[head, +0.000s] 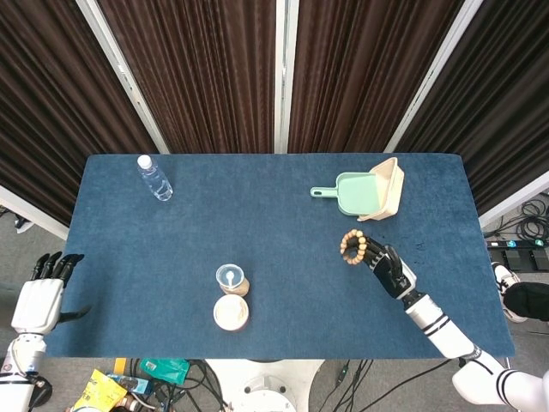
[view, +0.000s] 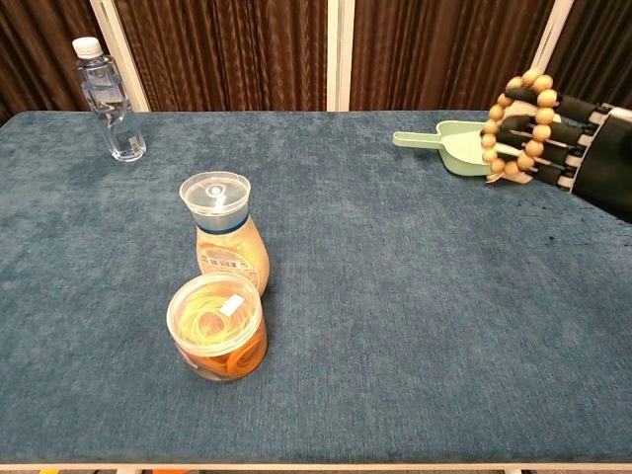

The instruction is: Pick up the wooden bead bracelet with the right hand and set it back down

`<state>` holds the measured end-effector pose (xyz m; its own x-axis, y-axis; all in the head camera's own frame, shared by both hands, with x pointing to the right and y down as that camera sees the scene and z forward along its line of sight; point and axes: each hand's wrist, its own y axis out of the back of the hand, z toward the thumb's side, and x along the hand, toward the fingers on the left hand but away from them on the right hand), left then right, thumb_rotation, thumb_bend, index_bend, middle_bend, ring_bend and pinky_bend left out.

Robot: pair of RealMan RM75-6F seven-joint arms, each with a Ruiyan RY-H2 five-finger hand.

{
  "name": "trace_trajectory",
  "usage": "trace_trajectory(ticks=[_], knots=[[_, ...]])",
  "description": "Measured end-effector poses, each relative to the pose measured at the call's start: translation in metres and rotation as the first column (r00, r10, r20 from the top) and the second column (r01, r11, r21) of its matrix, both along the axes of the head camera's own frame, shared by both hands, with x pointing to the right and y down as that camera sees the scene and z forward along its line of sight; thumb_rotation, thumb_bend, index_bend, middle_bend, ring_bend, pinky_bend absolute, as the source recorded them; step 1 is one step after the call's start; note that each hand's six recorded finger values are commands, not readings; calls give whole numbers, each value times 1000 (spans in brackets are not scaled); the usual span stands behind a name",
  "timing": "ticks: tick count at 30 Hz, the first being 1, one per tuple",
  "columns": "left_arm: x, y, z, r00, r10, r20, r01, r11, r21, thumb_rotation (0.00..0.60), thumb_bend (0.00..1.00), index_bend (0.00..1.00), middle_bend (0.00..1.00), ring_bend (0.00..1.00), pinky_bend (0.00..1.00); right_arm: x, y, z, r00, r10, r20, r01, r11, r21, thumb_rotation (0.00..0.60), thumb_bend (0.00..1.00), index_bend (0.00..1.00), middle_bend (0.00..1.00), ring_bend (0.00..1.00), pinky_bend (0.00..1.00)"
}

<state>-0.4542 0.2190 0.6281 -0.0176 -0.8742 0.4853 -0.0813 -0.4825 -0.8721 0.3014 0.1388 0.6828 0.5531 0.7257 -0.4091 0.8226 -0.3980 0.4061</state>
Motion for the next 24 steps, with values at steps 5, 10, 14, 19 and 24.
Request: trace_trajectory(ticks=[5, 10, 14, 19, 24], knots=[[2, -2, 1, 1000, 4, -5, -4, 1000, 1, 600, 21, 141, 131, 45, 0, 3, -3, -4, 1000, 20, 9, -20, 1000, 22, 38, 0, 44, 165, 0, 0], [2, -2, 1, 1000, 1, -6, -1, 1000, 1, 600, 22, 141, 131, 45, 0, 6, -4, -1, 1000, 10, -29, -9, 999, 36, 38, 0, 33, 181, 0, 0], [2, -2, 2, 1000, 0, -7, 0, 1000, -1, 600, 21, 140, 131, 45, 0, 9, -4, 1, 999, 23, -28, -22, 999, 27, 40, 0, 42, 221, 0, 0], [2, -2, 2, 1000, 2, -9, -2, 1000, 0, 600, 21, 141, 131, 45, 0, 14, -4, 7, 995, 1, -100, 3, 999, 39, 55, 0, 93, 221, 0, 0], [2, -2, 2, 1000, 2, -12, -2, 1000, 1, 600, 22, 140, 131, 45, 0, 20, -4, 20, 935, -94, -342, 136, 985, 103, 56, 0, 94, 237, 0, 0]])
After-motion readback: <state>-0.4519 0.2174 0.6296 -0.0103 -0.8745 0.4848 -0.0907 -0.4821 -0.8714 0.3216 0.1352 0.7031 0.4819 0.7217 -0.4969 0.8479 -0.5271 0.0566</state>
